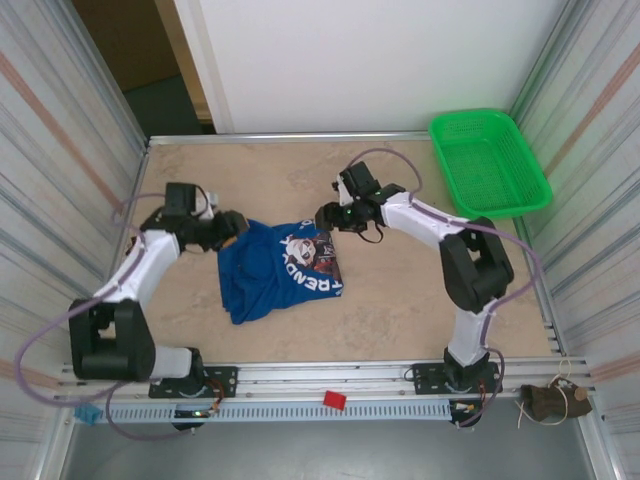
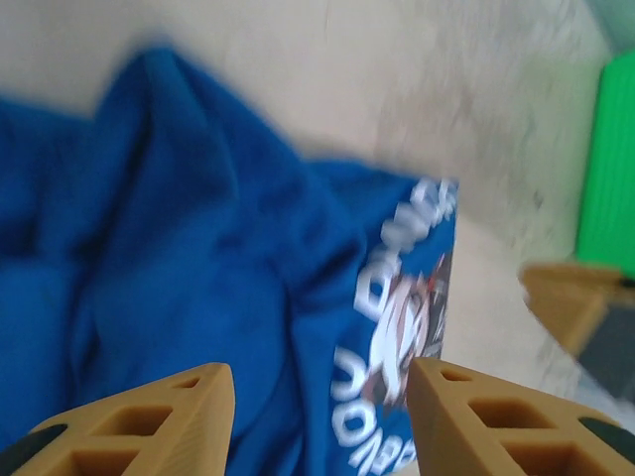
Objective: Fold the inside-out t-shirt
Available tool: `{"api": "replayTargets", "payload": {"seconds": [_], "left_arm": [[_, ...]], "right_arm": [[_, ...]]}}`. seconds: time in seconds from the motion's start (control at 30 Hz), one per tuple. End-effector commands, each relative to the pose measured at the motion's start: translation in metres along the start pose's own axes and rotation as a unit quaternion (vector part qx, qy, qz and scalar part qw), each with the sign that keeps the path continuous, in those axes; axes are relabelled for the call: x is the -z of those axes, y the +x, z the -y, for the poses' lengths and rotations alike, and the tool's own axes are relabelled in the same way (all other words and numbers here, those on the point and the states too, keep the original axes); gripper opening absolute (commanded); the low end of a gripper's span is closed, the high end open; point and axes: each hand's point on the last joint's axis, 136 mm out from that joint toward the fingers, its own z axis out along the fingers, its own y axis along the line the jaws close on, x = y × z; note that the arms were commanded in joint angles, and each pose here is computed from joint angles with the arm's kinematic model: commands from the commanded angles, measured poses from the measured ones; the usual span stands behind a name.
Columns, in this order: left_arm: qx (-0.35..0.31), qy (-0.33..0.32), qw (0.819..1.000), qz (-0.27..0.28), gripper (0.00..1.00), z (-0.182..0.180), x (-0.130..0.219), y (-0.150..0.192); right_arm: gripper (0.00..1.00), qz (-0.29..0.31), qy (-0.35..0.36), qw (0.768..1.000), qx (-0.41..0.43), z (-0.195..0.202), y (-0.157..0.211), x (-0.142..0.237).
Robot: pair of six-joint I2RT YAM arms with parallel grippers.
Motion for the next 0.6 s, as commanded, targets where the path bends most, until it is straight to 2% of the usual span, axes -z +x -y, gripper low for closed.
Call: {"api": "replayTargets", "payload": {"seconds": [0.0, 0.1, 0.17, 0.2, 0.27, 0.3, 0.43, 0.47, 0.57], "left_arm": [[0.028, -0.075, 0.997, -0.001, 0.50, -0.034, -0.002, 0.033], [0.039, -0.106, 0.994, 0.007, 0.53, -0.051, -0.003, 0.054], [0.051, -0.110, 0.993, 0.001, 0.55, -0.060, -0.011, 0.063], [0.055, -0.109, 0.993, -0.008, 0.55, -0.062, -0.017, 0.067], [0.061, -0.114, 0.991, -0.031, 0.52, -0.067, -0.031, 0.071], [0.064, -0.118, 0.990, -0.040, 0.48, -0.070, -0.038, 0.072], [0.049, -0.142, 0.987, -0.050, 0.03, -0.075, -0.059, 0.052], [0.040, -0.144, 0.988, -0.050, 0.00, -0.072, -0.063, 0.043], [0.020, -0.155, 0.987, -0.048, 0.00, -0.063, -0.074, 0.014]], "right_arm": [[0.61, -0.055, -0.018, 0.998, 0.000, -0.005, 0.020, -0.022], [0.59, -0.066, -0.017, 0.998, -0.011, 0.000, 0.025, -0.036], [0.53, -0.068, -0.021, 0.997, -0.020, 0.001, 0.026, -0.043], [0.46, -0.068, -0.022, 0.997, -0.025, 0.002, 0.026, -0.044], [0.13, -0.064, -0.026, 0.997, -0.040, 0.007, 0.025, -0.048], [0.00, -0.060, -0.029, 0.997, -0.049, 0.009, 0.023, -0.047], [0.00, -0.032, -0.013, 0.995, -0.088, 0.031, 0.024, -0.030], [0.00, -0.023, 0.000, 0.995, -0.099, 0.041, 0.027, -0.022], [0.00, 0.004, 0.040, 0.989, -0.140, 0.067, 0.044, 0.003]]}}
